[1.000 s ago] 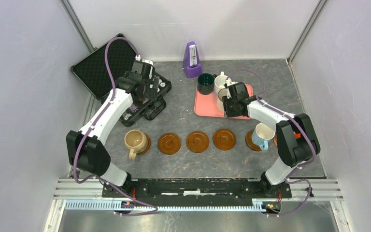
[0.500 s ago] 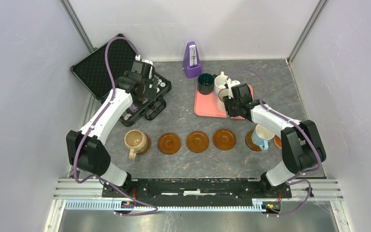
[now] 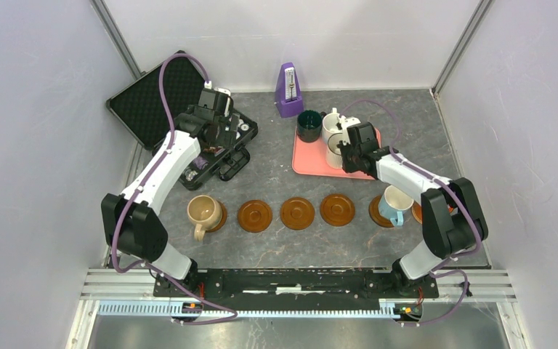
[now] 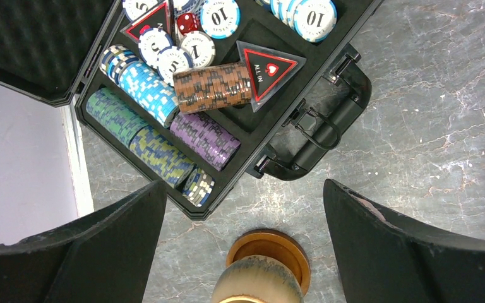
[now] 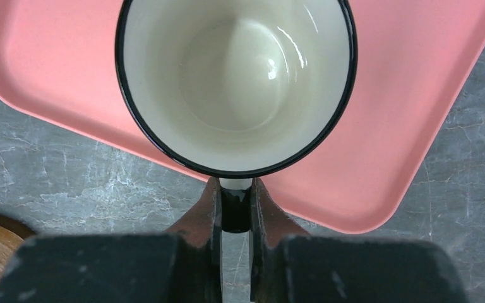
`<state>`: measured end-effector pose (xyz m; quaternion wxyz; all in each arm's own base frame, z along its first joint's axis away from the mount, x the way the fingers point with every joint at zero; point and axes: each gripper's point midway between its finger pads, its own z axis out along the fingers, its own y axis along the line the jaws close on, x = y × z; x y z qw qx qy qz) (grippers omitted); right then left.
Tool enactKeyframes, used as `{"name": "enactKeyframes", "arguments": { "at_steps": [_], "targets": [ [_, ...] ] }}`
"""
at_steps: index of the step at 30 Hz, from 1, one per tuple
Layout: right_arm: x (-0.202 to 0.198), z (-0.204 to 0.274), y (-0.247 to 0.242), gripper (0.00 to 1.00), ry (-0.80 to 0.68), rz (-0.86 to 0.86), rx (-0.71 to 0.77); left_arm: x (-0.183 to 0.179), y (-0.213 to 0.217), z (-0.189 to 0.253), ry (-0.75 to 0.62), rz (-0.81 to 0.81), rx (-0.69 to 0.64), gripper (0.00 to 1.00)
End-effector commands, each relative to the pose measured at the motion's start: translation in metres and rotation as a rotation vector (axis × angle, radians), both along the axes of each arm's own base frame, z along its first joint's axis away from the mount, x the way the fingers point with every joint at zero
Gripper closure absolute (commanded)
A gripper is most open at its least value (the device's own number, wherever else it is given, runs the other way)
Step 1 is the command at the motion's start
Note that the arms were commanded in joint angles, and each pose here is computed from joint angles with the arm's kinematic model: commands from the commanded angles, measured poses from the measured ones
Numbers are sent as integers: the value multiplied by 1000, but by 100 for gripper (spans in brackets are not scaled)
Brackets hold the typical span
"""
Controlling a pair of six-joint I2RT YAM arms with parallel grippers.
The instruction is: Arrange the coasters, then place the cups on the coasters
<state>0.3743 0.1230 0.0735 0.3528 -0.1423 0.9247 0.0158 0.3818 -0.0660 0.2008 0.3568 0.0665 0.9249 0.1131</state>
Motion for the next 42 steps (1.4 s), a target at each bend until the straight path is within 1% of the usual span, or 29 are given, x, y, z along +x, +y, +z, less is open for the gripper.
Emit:
{"name": "enactKeyframes", "arguments": {
  "at_steps": [1, 2, 6, 8, 13, 18, 23, 28, 38, 42],
  "targets": [
    [1, 21, 4, 100, -38, 25, 21, 5, 0, 13, -33, 6, -13, 0],
    [-3, 26, 6, 100, -47, 37, 36, 5, 0, 12, -32, 6, -14, 0],
    [-26, 65, 18, 100, -192, 142, 150, -1, -2, 8, -11, 1, -33, 0],
    [-38, 79, 21, 100, -233, 191, 161, -4, -2, 7, -9, 0, -37, 0],
    [-75, 75, 16, 100, -179, 264, 137, -10, -3, 6, -5, -5, -48, 0],
    [-109, 64, 18, 100, -148, 393, 139, -14, -3, 3, 2, -1, -59, 0],
    [-128, 52, 11, 100, -85, 411, 117, -15, -4, 2, 4, -7, -65, 0],
    [-141, 47, 14, 100, -82, 436, 132, -16, -5, 1, 7, -10, -72, 0],
    [-141, 41, 12, 100, -72, 427, 108, -12, -7, 4, 3, -10, -76, 0],
    [-147, 42, 15, 100, -45, 473, 105, -11, -6, 5, 2, -12, -66, 0]
  ]
}}
